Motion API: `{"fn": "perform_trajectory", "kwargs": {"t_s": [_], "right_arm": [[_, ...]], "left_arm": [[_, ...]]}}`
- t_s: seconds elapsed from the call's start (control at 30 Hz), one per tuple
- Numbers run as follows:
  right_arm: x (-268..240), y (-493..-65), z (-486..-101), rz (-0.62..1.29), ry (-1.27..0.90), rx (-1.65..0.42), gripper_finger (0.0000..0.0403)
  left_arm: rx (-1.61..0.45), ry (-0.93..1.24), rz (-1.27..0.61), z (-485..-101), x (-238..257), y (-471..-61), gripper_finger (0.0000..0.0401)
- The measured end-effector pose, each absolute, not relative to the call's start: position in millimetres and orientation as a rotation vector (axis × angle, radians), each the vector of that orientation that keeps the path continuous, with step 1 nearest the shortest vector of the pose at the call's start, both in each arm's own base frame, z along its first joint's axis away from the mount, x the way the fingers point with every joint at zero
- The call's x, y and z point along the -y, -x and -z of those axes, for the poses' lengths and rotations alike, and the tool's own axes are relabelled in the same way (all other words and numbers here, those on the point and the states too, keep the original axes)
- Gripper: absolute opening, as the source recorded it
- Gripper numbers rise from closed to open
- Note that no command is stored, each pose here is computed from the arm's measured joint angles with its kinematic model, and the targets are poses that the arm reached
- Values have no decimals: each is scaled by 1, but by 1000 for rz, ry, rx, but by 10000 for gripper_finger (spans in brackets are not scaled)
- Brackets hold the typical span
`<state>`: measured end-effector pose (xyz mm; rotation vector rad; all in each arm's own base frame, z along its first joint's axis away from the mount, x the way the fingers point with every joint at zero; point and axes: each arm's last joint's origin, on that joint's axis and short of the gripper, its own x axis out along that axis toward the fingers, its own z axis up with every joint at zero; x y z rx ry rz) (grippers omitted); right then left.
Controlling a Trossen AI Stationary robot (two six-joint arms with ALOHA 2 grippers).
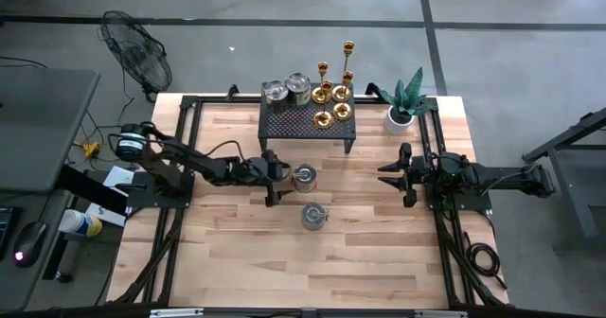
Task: Pick & Place candle stick holders
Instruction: Put the scented candle on the shelf
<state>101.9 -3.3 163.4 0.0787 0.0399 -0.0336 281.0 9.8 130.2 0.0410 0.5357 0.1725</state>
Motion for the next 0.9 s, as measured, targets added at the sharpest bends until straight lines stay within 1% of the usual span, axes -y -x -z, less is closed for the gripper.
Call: {"fn": "perform_trajectory", "kwargs": {"t_s": [0.33, 0.57, 0.73, 0.9], "right_arm": [[3, -102, -163, 33, -78, -40, 117], [3, -102, -164, 34, -79, -40, 117], [3, -102, -164, 34, -78, -40, 117], [3, -102, -163, 34, -78, -40, 117]], "left_arm": [[-472, -26, -130, -111, -9, -295, 400], [-368, -23, -139, -103, -9, -303, 400], [-365, -25, -154, -94, -10, -305, 400], [-346, -24, -156, -94, -10, -316, 400]]}}
